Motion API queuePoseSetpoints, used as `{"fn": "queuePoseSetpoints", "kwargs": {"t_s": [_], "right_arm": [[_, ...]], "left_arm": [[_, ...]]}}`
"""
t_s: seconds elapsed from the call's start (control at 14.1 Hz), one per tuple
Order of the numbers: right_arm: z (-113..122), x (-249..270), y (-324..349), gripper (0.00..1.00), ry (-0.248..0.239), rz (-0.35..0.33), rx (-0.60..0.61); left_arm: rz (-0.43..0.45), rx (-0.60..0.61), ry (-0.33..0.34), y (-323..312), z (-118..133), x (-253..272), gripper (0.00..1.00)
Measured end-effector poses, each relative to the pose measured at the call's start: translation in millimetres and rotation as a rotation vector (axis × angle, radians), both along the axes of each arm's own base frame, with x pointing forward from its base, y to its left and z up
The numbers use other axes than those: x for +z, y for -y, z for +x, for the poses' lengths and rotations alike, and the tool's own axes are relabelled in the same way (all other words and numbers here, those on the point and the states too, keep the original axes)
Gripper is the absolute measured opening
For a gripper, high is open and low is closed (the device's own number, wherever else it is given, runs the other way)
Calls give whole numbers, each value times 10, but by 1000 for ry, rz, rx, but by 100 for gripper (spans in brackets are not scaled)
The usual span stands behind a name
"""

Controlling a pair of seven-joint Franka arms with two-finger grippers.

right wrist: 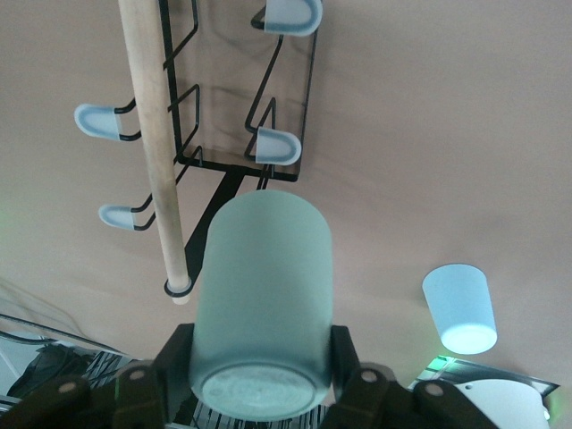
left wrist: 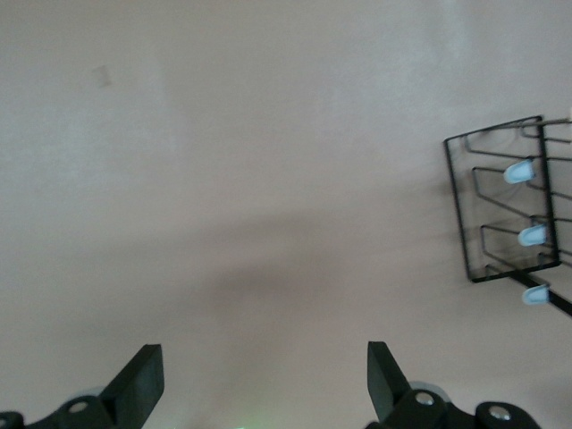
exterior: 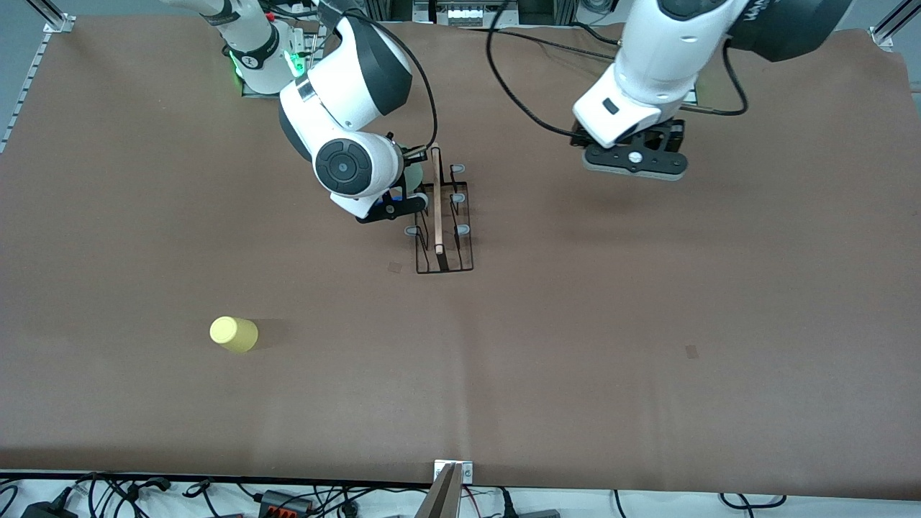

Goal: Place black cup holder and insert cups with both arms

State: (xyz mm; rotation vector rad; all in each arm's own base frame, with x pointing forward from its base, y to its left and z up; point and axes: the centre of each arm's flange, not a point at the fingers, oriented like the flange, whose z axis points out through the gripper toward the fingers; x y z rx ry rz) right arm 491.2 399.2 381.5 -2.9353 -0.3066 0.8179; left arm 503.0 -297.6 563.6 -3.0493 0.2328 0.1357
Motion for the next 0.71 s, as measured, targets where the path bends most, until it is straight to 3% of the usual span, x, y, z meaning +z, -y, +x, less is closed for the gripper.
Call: {"fn": "queuePoseSetpoints", "kwargs": {"t_s": [0.71], "right_arm": [[-1,-283,-23,66,-27,-24,-1]], "left_arm": [[-17,154,28,-603,371,37,100]]}}
